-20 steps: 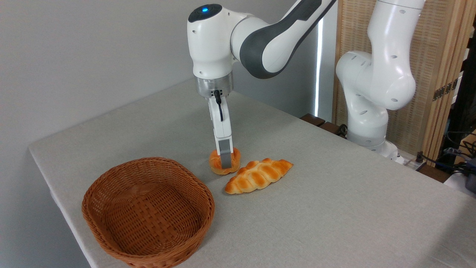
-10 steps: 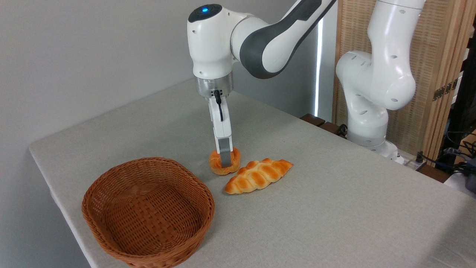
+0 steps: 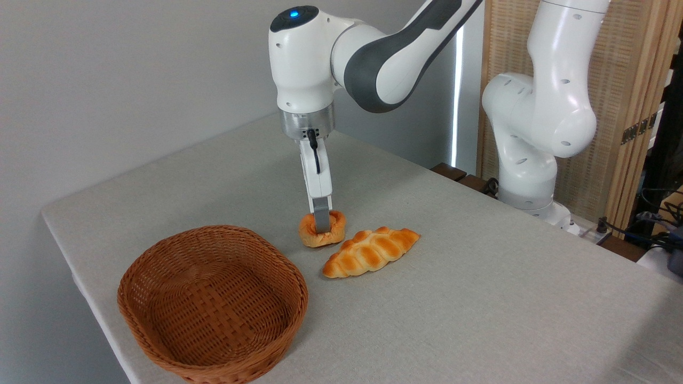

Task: Put bread into the basket
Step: 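Lift the bun and carry it over the wicker basket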

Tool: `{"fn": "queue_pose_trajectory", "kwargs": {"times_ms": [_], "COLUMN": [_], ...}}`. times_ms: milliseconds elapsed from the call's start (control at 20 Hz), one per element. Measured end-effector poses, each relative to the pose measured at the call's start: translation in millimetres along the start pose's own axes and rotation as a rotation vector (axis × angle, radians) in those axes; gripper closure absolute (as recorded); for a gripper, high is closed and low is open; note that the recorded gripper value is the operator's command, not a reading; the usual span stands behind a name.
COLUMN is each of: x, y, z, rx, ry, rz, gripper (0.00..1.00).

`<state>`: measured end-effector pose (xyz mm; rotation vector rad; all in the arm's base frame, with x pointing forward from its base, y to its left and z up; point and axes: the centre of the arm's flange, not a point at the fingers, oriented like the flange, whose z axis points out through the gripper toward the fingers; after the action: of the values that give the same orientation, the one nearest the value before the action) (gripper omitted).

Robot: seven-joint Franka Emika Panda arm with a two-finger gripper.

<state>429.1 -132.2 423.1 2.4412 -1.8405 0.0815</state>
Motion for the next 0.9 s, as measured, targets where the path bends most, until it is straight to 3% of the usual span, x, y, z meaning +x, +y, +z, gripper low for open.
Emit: {"fn": "queue_pose_trajectory", "kwargs": {"times_ms": [300,700,900], "x": [3,-10,-10], "y": [-2,-24,-30], "z": [-14,-75,-91], "rx": [0.014,0.012,0.015], "ry": [0.015,0.052,0.114], "rz": [-0.024,-0.088,-0.118], "gripper": [0.65,0.66,0.66]}}
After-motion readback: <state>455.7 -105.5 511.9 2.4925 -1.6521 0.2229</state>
